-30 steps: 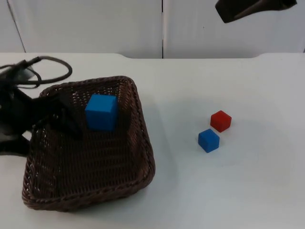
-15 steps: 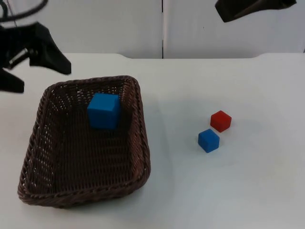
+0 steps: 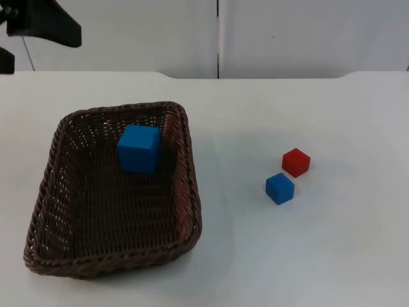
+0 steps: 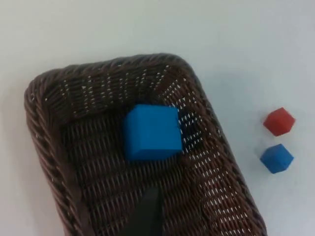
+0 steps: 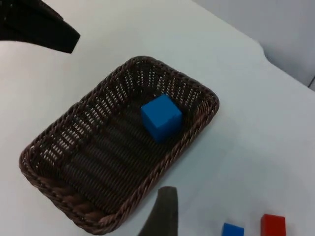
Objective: Pick up the basket with the left hand and place the largest block into the basket with the right hand.
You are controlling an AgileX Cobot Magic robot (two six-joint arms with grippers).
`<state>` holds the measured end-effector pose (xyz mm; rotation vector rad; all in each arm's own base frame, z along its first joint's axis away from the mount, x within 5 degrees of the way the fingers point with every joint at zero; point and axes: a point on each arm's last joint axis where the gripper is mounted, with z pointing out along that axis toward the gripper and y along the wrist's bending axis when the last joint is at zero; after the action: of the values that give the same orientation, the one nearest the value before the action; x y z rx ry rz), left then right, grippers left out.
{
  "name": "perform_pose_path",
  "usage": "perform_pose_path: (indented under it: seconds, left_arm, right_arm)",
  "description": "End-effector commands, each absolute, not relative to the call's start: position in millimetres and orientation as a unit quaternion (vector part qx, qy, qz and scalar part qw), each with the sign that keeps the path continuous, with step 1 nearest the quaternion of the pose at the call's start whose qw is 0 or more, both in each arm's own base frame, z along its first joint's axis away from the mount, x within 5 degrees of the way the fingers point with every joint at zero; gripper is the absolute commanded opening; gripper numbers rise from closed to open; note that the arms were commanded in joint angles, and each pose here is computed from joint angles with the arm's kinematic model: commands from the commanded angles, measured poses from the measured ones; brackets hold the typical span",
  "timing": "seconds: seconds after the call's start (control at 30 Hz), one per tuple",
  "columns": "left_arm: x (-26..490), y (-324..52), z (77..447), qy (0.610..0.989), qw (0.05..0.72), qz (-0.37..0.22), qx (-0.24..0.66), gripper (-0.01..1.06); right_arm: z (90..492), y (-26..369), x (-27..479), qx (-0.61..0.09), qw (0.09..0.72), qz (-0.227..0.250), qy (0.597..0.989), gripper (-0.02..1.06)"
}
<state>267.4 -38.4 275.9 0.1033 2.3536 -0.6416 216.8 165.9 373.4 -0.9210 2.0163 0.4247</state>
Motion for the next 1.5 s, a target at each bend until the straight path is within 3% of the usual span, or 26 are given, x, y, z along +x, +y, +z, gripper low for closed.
perform_pose_path:
  seconds: [0.0, 0.5, 0.97, 1.47]
  left_arm:
    - [260, -38, 279, 0.905, 0.345, -0.243, 0.052, 0.9]
    - [206, -40, 327, 0.879, 0.407, -0.221, 0.115, 0.9]
    - [131, -33, 371, 0.84, 0.505, -0.148, 0.13, 0.9]
    - [77, -27, 334, 0.858, 0.489, -0.108, 0.112, 0.9]
  right_arm:
    - [373, 161, 212, -0.364, 0.426, 0.172, 0.81, 0.74]
    - [341, 124, 160, -0.336, 0.452, 0.178, 0.807, 0.74]
    - [337, 80, 95, -0.318, 0.523, 0.195, 0.766, 0.74]
    - [321, 51, 47, -0.326, 0.532, 0.206, 0.754, 0.74]
